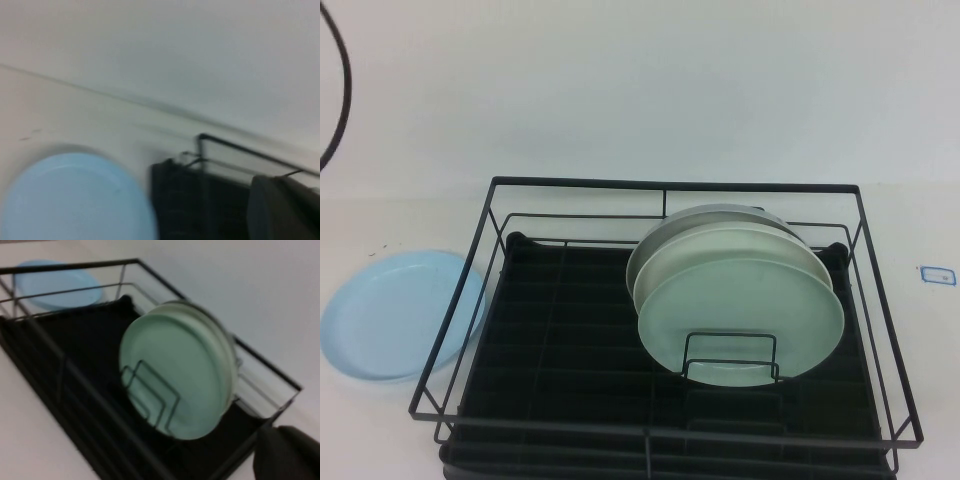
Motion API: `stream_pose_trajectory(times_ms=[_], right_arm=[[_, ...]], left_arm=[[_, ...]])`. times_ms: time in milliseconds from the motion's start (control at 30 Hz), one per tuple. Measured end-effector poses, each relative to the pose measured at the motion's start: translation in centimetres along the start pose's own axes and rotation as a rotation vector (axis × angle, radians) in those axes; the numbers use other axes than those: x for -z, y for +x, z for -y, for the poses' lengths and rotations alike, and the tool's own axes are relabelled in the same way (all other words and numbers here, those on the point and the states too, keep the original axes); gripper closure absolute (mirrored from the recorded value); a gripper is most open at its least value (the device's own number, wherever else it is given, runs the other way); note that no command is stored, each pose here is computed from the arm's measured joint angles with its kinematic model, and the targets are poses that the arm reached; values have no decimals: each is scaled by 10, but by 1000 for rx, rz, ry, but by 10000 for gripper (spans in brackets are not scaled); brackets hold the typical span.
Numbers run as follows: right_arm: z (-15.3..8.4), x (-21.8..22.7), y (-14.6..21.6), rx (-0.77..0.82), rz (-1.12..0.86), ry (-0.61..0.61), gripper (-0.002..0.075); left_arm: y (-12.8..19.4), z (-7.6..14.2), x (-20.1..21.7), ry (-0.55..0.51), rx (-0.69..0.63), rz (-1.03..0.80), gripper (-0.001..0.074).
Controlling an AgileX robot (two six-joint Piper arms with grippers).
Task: Place plate on rack
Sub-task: Pick up the plate from the table
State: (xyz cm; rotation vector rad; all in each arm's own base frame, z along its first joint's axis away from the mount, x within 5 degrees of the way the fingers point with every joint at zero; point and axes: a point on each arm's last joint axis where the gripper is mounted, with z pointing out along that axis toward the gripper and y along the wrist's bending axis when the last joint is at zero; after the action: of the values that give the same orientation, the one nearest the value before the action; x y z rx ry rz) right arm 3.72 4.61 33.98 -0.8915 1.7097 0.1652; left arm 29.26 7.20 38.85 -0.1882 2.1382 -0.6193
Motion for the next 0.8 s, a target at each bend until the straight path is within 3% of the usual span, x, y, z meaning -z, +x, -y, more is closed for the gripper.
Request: stream_pose_trajectory(times_ms=[233, 433, 533, 700, 800], right_arm=[[-9, -14, 18, -89, -22, -93, 728], [-10, -15, 17, -112, -1, -101, 728], [-10, -15, 17, -117, 4, -104, 728], [-10, -16, 17, -120, 9, -96, 728], [-9, -16, 16, -126, 21, -89, 728]], left_arm=[[17, -51, -42, -263, -123, -218, 735], [39, -99, -86, -381, -36, -376, 722], [50, -114, -103, -380, -4, -434, 656], [68, -138, -128, -384, 39, -502, 458], [80, -150, -141, -385, 64, -543, 407]])
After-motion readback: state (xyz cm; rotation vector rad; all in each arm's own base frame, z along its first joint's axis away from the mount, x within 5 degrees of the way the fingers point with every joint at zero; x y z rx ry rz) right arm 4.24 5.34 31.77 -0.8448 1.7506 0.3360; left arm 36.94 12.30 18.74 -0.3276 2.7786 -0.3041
